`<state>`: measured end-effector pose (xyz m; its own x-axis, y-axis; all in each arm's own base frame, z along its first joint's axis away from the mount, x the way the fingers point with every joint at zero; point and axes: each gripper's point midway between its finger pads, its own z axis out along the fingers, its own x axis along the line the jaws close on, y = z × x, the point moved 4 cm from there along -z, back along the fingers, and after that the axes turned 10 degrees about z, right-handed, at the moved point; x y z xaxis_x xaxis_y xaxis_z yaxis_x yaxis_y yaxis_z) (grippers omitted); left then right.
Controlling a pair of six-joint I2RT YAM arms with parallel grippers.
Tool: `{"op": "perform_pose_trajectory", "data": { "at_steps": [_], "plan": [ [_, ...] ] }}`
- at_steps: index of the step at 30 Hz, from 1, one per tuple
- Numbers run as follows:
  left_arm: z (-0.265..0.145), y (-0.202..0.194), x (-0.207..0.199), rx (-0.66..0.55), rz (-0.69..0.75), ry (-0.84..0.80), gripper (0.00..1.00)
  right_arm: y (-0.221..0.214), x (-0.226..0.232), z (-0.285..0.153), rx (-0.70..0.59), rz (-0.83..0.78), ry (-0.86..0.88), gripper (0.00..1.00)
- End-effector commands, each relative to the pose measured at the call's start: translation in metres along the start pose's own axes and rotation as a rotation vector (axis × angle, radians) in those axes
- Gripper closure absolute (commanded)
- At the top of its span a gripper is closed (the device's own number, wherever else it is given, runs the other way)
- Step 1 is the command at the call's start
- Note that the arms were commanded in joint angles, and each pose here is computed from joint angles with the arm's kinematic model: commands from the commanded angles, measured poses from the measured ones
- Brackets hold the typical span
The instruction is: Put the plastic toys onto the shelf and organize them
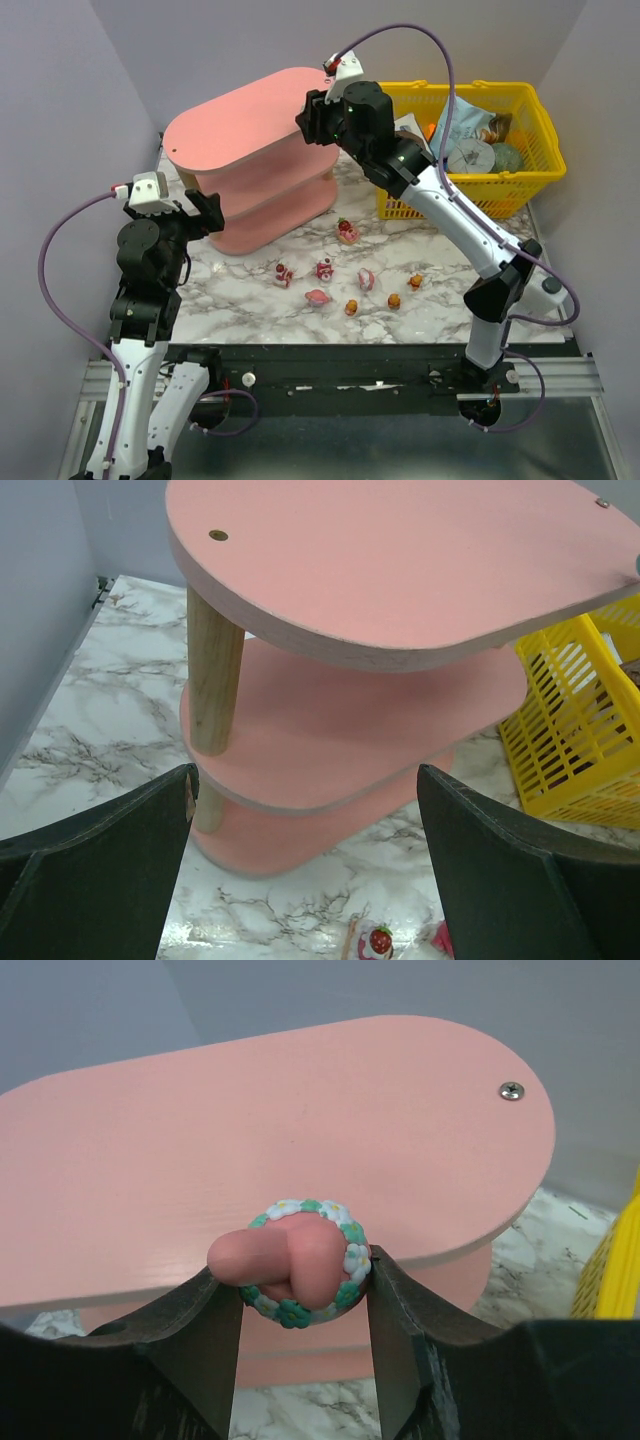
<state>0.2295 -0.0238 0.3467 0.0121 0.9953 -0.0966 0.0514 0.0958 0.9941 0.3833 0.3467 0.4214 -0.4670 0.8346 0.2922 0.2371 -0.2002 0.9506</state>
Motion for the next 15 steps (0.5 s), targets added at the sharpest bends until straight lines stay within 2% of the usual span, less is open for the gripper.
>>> {"op": "perform_pose_trajectory", "data": {
  "at_steps": [1, 8, 15],
  "plan": [
    [0.001, -0.005, -0.001, 0.011, -0.008, -0.008, 0.01, 0.014, -0.012, 0.009, -0.03, -0.01, -0.044, 0.7],
    [0.003, -0.007, 0.0, 0.022, -0.007, -0.004, 0.01, 0.013, -0.021, 0.028, -0.036, -0.004, -0.06, 0.67],
    [0.003, -0.006, -0.001, 0.02, -0.012, -0.005, 0.01, -0.009, -0.032, 0.045, 0.046, -0.001, -0.075, 0.65]
  ]
}}
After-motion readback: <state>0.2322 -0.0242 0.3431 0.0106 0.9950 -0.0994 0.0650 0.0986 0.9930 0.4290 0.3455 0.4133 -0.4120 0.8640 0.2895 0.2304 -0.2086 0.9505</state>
